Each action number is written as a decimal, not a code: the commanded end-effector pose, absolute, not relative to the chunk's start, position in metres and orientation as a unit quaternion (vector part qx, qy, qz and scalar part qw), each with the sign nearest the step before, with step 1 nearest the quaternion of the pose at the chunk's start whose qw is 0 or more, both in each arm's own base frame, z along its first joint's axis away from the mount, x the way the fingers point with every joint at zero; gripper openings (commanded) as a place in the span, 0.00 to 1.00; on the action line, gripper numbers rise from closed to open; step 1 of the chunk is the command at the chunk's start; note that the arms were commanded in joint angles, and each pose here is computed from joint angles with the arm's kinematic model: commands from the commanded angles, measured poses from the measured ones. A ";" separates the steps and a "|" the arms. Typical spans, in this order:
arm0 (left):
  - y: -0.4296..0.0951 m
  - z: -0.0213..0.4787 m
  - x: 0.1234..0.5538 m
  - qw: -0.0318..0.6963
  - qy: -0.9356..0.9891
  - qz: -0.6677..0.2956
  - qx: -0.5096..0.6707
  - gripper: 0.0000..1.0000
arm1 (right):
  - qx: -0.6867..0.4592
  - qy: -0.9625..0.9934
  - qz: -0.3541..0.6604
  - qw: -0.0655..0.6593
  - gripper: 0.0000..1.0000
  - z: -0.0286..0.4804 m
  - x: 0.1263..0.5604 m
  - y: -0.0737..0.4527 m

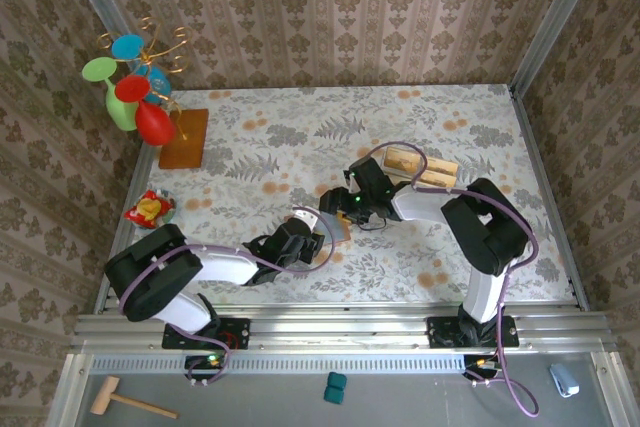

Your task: Put the credit cards into the card holder

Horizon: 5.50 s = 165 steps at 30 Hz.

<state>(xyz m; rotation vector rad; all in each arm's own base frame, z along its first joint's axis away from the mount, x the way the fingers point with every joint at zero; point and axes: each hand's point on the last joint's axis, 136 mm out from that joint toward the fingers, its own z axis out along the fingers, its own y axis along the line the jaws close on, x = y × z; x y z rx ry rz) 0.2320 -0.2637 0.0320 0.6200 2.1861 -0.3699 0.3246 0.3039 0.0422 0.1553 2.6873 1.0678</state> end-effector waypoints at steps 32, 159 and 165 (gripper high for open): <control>-0.241 0.058 0.244 0.419 0.874 -0.173 0.179 0.60 | 0.021 0.923 0.356 0.142 0.60 0.067 0.319 0.302; -0.268 0.040 0.253 0.374 0.875 -0.189 0.242 0.52 | 0.013 0.941 0.322 0.101 0.22 0.012 0.316 0.309; -0.262 0.025 0.250 0.360 0.884 -0.168 0.245 0.50 | 0.012 0.938 0.331 0.106 0.22 0.021 0.319 0.312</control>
